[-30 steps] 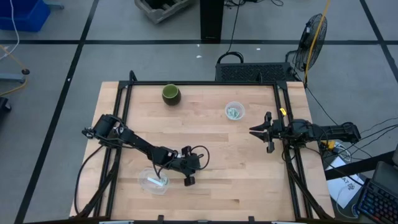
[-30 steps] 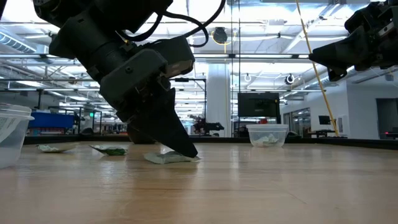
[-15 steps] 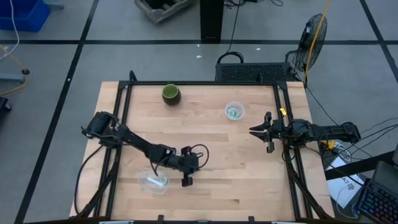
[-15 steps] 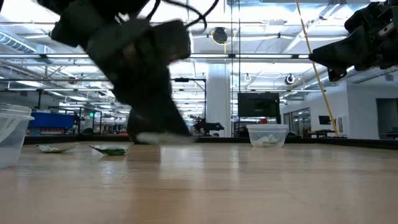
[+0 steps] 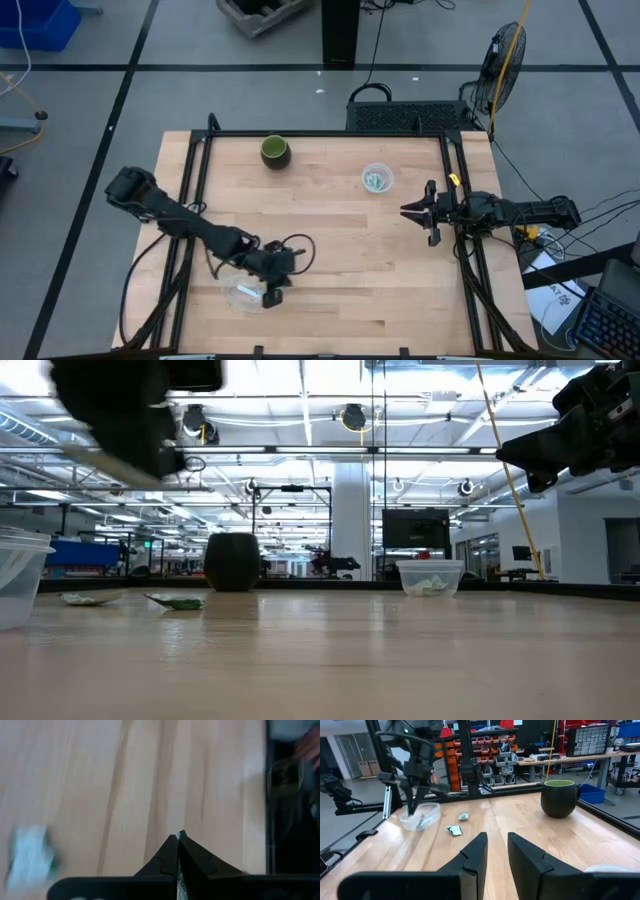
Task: Pick and place items into bin
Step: Put the green stevia packet into the bottom transparent bin, then put the white truvia packet into the bottom transparent bin
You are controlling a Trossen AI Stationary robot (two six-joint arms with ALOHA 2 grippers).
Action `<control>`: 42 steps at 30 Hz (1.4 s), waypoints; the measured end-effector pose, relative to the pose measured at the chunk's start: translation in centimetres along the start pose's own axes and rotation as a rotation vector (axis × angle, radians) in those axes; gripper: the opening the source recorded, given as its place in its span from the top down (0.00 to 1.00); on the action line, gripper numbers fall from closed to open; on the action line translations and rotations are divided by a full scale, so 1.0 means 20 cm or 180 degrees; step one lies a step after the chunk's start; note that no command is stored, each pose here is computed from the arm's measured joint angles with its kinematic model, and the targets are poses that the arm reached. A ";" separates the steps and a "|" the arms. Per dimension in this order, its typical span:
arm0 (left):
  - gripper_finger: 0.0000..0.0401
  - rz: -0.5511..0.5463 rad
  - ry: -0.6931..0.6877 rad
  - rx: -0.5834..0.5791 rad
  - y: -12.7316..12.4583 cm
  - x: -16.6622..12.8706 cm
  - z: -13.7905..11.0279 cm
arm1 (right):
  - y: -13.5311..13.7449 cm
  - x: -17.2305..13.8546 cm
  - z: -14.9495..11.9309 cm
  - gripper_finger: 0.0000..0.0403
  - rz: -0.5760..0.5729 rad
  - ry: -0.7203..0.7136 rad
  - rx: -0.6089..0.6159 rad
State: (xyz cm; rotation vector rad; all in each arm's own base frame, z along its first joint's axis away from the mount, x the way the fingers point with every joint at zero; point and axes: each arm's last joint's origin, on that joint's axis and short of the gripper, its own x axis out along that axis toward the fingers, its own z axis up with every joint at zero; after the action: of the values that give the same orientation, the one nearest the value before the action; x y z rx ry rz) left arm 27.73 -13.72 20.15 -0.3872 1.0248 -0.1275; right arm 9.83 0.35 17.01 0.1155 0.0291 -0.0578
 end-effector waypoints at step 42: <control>0.74 0.0867 0.0018 -0.1089 -0.07 -0.01 -0.47 | 0.00 0.01 -0.01 0.83 -0.0007 0.0062 -0.0008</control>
State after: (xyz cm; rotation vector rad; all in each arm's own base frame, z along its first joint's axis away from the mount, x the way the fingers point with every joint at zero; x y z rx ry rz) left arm 19.70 -17.39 16.46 -0.5522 1.0970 0.2952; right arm 9.95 0.36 16.85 0.1134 0.0487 -0.0589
